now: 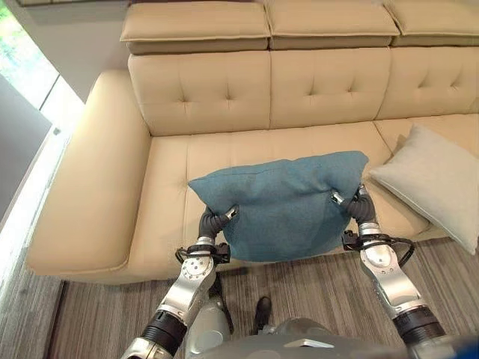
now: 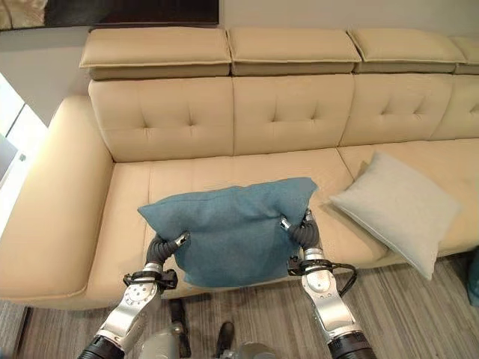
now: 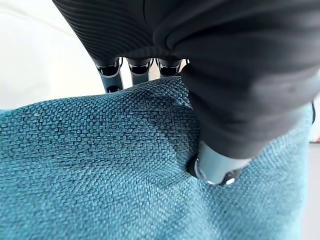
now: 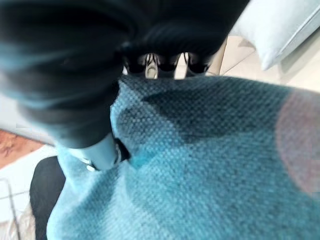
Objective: Pick up all the scattered cushions and arrange them neatly on the sofa.
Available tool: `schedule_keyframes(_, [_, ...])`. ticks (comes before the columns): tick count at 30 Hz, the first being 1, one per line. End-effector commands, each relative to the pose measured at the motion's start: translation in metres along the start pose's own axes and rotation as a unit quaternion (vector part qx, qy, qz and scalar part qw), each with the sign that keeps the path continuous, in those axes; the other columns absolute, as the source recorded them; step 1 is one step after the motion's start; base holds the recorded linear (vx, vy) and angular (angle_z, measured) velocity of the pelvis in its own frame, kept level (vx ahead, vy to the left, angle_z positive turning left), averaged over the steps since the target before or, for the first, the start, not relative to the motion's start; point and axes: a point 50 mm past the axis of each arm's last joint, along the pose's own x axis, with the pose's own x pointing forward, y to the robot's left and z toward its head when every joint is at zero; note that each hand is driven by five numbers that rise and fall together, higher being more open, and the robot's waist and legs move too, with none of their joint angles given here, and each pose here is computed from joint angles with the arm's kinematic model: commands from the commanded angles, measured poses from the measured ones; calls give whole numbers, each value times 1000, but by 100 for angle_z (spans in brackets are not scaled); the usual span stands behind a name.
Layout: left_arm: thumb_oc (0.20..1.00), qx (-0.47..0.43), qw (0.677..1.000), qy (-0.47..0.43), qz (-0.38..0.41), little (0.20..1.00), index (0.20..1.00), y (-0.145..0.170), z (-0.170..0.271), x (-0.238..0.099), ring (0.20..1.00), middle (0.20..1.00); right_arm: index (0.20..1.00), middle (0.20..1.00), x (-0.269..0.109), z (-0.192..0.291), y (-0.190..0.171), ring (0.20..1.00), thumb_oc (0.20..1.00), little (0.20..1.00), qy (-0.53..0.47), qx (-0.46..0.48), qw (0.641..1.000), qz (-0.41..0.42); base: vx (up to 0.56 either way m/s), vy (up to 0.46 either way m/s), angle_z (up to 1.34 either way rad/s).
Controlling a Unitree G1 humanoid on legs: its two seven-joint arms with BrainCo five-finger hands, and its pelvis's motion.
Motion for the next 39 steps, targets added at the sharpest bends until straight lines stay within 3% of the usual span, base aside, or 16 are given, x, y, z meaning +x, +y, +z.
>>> schedule_keyframes(1, [200, -22, 992, -120, -42, 200, 200, -13, 47, 3, 200, 200, 200, 200, 7, 44, -3, 200, 200, 200, -115, 29, 993, -3, 166, 166, -50])
schedule_keyframes(13, [200, -14, 990, -138, -34, 200, 200, -7, 54, 8, 200, 200, 200, 200, 11, 49, -2, 200, 200, 200, -125, 42, 991, -16, 144, 98, 3])
schedule_keyframes(24, [200, 11, 985, -167, -38, 200, 200, -11, 71, 18, 200, 200, 200, 200, 16, 45, -19, 200, 200, 200, -120, -15, 992, -32, 107, -98, 16])
schedule_keyframes(32, [200, 27, 972, -234, -8, 200, 200, -18, 117, 46, 200, 200, 200, 200, 54, 96, -4, 200, 200, 200, -208, -29, 977, -31, 31, -24, 11])
schedule_keyframes(39, [200, 48, 945, -324, 1, 200, 200, -36, 193, 73, 200, 200, 200, 200, 90, 164, 5, 200, 200, 200, -295, -44, 953, -48, -97, -15, 14])
